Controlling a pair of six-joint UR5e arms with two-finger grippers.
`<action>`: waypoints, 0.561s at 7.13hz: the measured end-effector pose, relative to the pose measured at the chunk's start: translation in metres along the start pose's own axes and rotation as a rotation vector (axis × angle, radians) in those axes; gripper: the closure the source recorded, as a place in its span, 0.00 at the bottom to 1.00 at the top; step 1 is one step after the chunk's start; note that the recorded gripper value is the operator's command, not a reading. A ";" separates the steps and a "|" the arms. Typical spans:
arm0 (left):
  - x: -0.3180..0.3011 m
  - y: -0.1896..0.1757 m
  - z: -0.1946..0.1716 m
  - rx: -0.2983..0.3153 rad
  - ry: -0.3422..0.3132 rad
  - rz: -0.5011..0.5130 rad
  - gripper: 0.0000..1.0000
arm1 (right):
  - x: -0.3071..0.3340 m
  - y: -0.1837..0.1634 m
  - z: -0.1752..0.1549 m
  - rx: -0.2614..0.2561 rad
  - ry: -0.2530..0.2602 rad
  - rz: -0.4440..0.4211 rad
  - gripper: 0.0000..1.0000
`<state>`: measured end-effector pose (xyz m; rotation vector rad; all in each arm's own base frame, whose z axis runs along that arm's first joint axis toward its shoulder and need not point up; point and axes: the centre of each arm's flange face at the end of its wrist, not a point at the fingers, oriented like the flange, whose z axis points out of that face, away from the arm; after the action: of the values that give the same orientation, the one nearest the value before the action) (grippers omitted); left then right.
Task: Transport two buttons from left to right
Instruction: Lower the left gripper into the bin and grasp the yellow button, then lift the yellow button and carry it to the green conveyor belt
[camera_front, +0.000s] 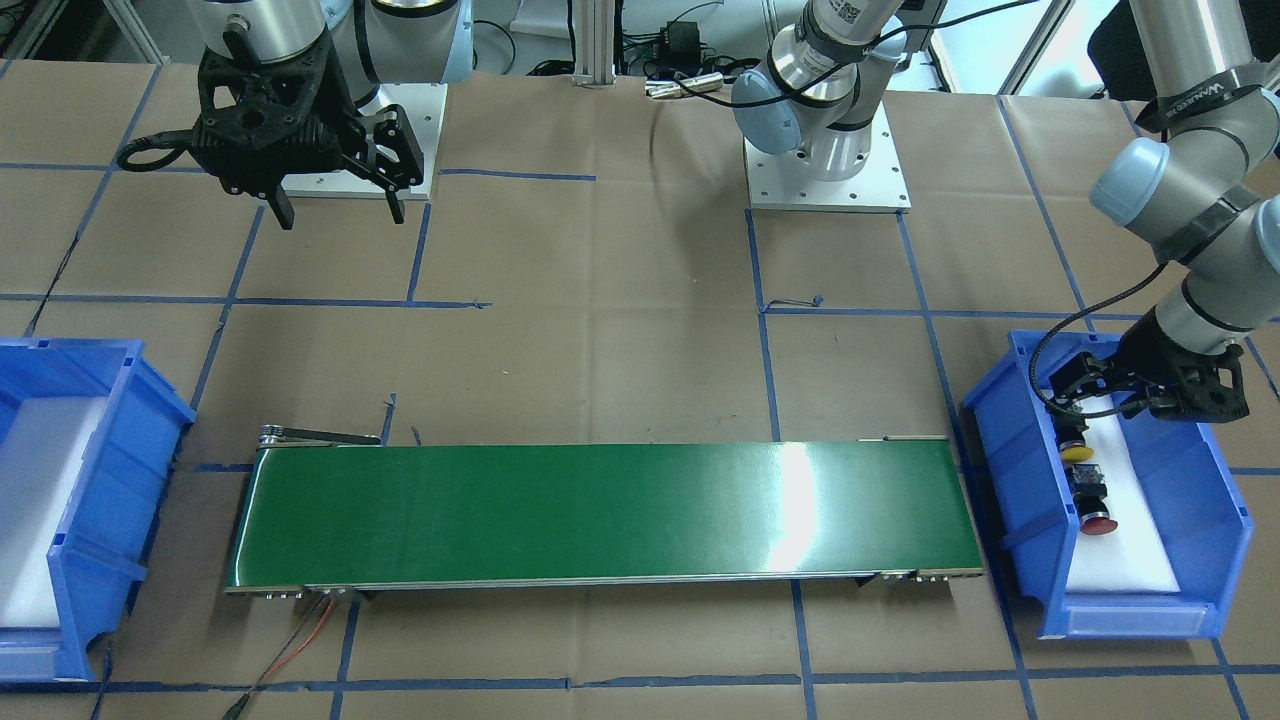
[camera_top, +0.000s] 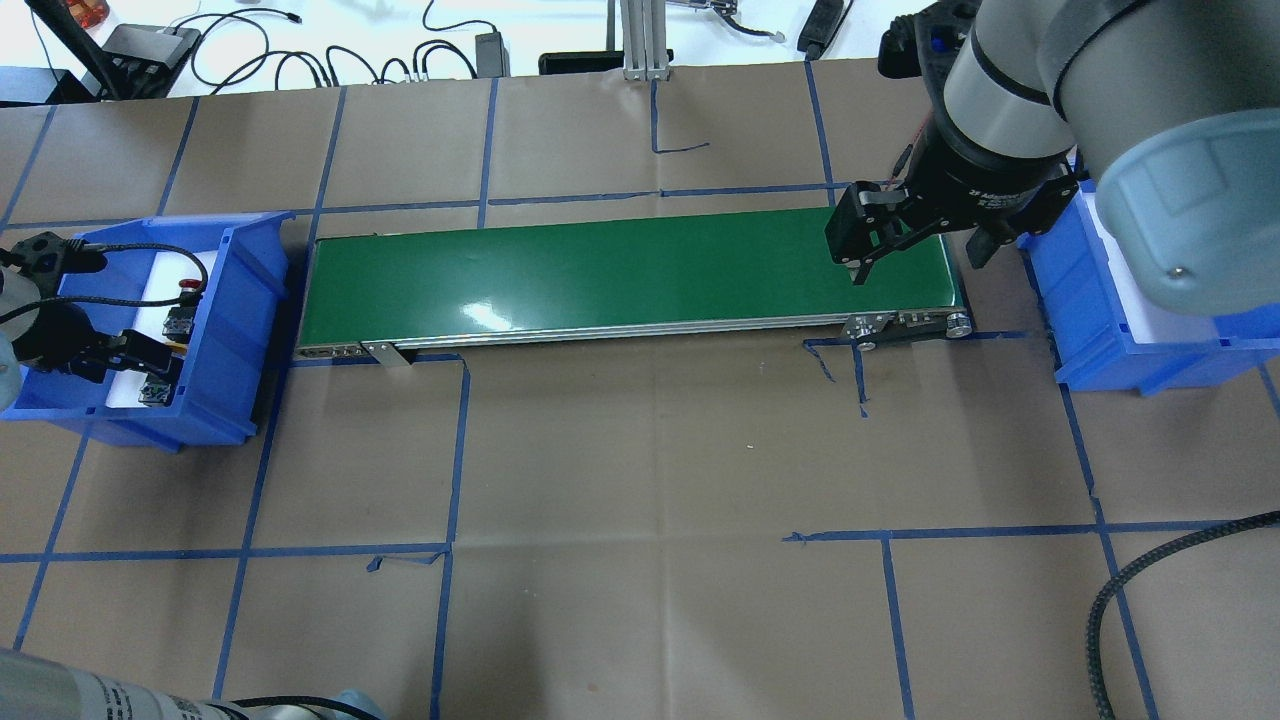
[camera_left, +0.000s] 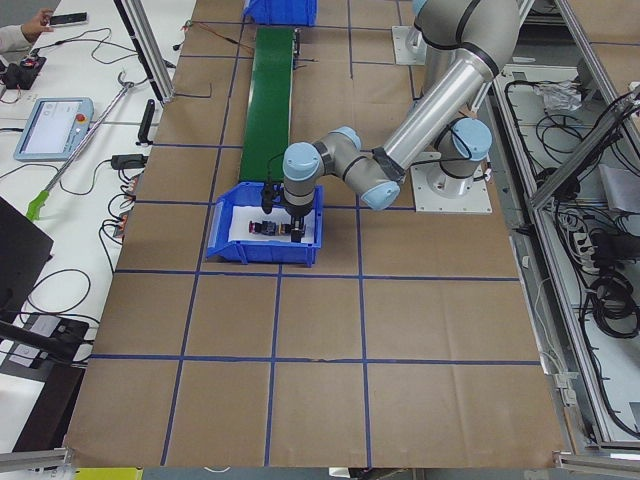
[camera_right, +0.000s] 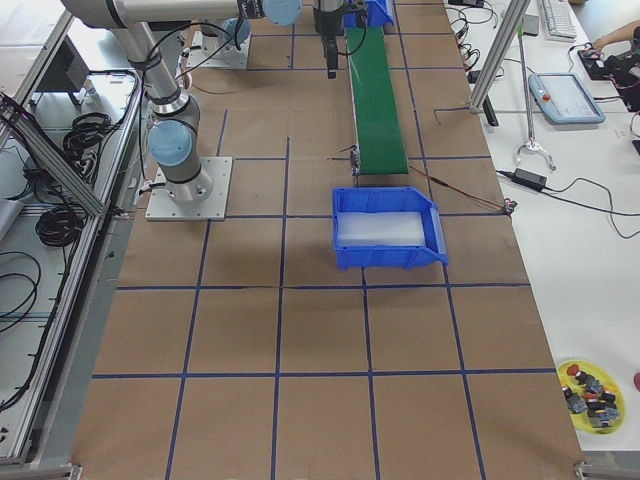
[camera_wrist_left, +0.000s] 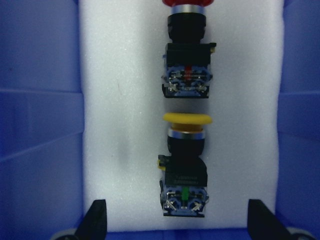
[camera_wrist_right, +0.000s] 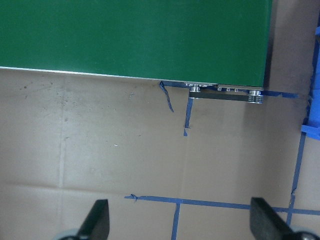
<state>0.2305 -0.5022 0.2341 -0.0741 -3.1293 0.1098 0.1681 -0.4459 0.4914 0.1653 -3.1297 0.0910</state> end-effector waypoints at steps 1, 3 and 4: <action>0.007 -0.005 0.003 0.004 -0.003 0.017 0.01 | 0.000 0.000 0.000 0.000 0.000 0.000 0.00; 0.012 -0.012 0.016 0.009 -0.008 0.036 0.01 | 0.000 0.000 0.000 -0.002 0.001 -0.001 0.00; 0.011 -0.014 0.022 0.012 -0.010 0.038 0.01 | 0.000 0.000 0.000 -0.002 0.001 -0.001 0.00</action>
<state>0.2186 -0.5173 0.2129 -0.1337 -3.1378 0.1291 0.1679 -0.4455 0.4909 0.1664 -3.1288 0.0878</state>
